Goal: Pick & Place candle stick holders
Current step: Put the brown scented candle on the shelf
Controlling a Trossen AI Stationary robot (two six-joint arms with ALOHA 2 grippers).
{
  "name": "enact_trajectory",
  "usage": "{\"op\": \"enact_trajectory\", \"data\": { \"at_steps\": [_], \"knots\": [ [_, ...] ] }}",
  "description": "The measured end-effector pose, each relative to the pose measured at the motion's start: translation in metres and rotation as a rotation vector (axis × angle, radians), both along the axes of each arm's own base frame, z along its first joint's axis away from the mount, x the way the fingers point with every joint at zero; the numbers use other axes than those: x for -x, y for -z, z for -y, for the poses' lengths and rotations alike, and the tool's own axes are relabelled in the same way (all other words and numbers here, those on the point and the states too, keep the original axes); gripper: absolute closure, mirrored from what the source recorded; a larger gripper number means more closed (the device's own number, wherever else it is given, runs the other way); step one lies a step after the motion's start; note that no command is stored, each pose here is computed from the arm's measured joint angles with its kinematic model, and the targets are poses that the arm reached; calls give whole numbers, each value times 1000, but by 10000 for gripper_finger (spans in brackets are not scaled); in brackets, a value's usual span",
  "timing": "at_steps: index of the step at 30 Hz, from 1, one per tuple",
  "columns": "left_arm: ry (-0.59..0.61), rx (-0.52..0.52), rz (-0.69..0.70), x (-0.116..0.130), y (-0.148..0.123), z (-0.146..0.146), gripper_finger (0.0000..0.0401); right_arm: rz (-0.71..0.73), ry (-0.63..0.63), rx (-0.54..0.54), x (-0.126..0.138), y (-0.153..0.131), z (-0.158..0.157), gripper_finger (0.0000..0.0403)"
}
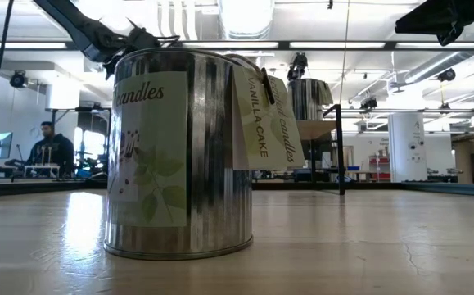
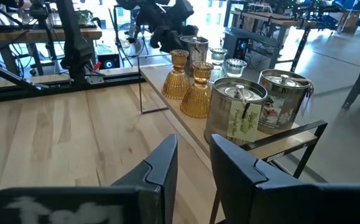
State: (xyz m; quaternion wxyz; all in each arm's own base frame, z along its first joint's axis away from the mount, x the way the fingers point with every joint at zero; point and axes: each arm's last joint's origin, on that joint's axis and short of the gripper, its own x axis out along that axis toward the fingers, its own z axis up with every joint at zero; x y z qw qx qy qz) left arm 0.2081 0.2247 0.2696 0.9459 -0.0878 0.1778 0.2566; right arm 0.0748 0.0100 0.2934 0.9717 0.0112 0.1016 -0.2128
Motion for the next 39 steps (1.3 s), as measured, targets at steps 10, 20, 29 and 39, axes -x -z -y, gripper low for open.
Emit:
{"op": "enact_trajectory", "data": {
  "at_steps": [10, 20, 29, 39],
  "knots": [
    [17, 2, -46, 6, -3, 7, 1, 0, 0, 0, 0, 0, 0, 335],
    [37, -21, -67, 11, -9, 13, 1, 0, 0, 0, 0, 0, 0, 334],
    [50, -45, -99, 14, -11, 16, 1, 0, 0, 0, 0, 0, 0, 318],
    [39, -85, -119, 15, -12, 15, 1, 0, 0, 0, 0, 0, 0, 315]
  ]
}}
